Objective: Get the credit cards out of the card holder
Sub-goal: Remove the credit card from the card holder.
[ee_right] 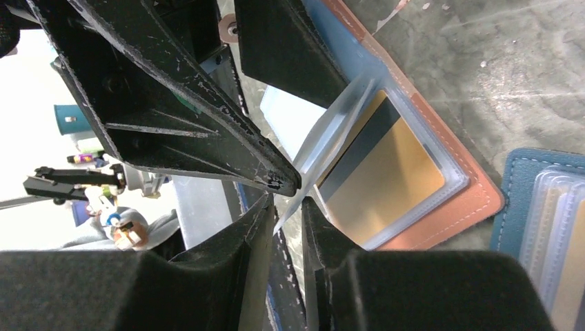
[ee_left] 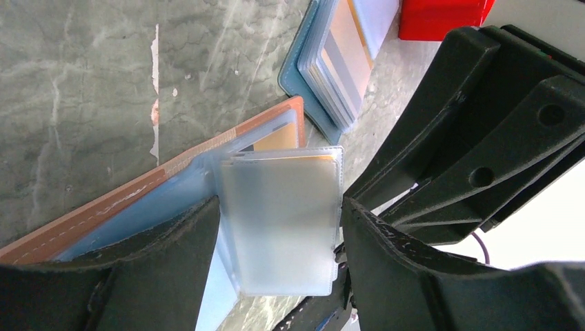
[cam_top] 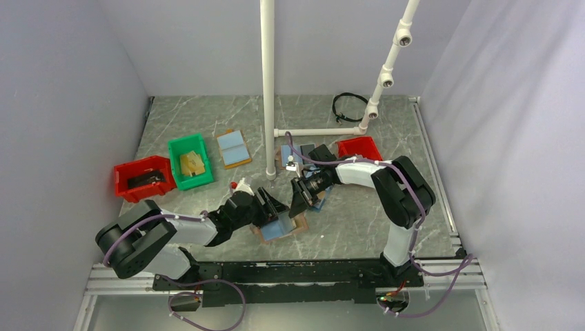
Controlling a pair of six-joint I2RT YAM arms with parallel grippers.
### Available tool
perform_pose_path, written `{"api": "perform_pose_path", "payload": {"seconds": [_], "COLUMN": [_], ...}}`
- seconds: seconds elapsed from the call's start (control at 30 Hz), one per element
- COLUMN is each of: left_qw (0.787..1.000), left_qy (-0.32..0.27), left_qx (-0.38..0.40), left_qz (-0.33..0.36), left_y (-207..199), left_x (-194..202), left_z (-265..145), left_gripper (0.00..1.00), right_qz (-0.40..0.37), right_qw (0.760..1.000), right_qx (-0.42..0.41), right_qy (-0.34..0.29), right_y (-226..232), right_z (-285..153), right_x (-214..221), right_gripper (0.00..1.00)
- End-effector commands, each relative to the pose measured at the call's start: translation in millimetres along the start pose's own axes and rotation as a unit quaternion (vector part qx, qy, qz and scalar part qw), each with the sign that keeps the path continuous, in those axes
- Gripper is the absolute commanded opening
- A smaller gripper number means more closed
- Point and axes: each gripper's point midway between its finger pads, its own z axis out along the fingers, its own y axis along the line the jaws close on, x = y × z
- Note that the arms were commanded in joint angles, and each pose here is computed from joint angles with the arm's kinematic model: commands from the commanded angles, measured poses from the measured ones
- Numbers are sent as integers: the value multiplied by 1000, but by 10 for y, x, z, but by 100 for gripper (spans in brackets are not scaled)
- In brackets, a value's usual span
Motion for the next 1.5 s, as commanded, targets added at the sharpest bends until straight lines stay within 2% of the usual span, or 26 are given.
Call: {"api": "perform_pose_path", "payload": {"seconds": [0.0,0.23,0.37,0.47,0.63,0.8,1.03,1.47], "left_qw": [1000,1000,1000,1000,1000,1000,1000,998], "left_qy": [-2,-5,-7,-7,-7,-6,-6,11], "left_qx": [12,2,1,-1,-3,-4,-5,-55], "left_qz": [10,2,2,4,0,1,6,21], "left_y": [-42,20,25,31,63,74,73,274], "left_x": [2,1,-6,-7,3,9,7,66], "left_z": [-15,-11,-14,-23,-65,-110,-163,-328], "left_gripper": [71,68,65,56,45,44,37,31], "right_qz": [-19,-17,-15,-16,-16,-21,-23,-24], "right_qw": [999,999,999,999,1000,1000,999,1000], "right_qx": [-30,-43,-49,-34,-4,7,26,17], "right_qy": [-9,-8,-6,-7,-4,-5,-5,-4], "right_y": [117,156,166,117,3,-22,-88,-58], "right_z": [12,12,17,21,26,22,18,22], "right_x": [-115,-114,-106,-110,-103,-110,-116,-113], "right_gripper": [23,20,12,10,6,4,0,0]}}
